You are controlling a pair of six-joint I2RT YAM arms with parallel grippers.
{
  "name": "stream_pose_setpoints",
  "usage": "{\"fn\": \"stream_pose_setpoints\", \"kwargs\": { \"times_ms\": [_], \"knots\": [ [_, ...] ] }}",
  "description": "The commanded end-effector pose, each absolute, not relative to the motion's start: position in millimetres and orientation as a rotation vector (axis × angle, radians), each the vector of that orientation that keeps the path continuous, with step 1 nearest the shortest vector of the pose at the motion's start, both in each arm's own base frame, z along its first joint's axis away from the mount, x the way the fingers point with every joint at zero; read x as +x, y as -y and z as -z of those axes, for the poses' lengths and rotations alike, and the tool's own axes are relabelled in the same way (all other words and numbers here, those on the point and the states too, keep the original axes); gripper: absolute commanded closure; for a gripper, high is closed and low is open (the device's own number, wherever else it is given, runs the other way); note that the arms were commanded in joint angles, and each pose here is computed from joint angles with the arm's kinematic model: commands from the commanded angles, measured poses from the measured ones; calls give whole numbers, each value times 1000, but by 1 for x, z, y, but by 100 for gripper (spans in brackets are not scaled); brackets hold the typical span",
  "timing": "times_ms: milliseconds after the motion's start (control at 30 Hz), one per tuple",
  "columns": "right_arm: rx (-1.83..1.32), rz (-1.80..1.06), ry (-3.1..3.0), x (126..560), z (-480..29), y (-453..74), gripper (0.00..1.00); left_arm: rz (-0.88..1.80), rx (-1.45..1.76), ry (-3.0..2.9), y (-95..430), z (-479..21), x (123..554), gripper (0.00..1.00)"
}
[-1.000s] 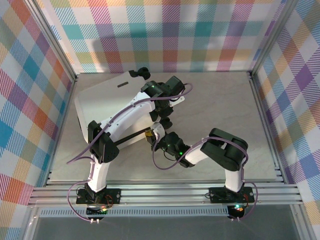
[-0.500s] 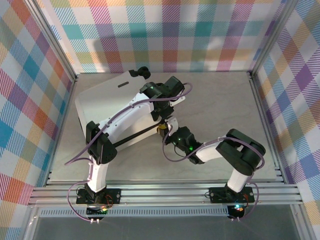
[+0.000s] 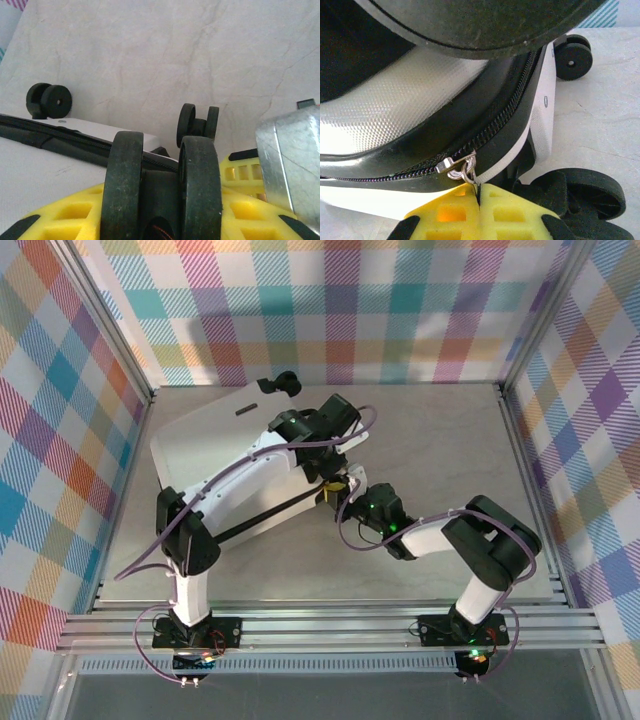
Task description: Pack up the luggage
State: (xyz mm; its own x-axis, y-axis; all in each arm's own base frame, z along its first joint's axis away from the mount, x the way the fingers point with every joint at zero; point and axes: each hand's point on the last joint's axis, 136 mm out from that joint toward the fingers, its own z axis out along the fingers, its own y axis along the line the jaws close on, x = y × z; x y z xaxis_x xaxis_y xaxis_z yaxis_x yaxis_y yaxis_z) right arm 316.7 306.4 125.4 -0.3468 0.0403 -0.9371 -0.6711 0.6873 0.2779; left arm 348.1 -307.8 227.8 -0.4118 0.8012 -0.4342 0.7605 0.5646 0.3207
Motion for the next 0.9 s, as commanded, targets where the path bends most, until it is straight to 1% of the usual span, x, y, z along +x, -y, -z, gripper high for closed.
{"fn": "stream_pose_setpoints", "kwargs": {
  "times_ms": [0, 233, 467, 633, 867],
  "knots": [
    [-264, -670, -1813, 347, -127, -254, 100, 152, 1117, -2190, 307, -298, 309, 100],
    [-276, -731, -1874, 313, -119, -240, 100, 220, 1220, -2177, 315, -285, 279, 100],
    [-442, -672, -1979, 288, -133, -230, 100, 297, 1254, -2143, 318, -279, 268, 100],
    [-478, -668, -1986, 294, -144, -221, 100, 336, 1295, -2107, 325, -279, 265, 100],
    [-529, -715, -1989, 320, -146, -231, 100, 436, 1336, -2067, 337, -279, 256, 100]
  ]
}}
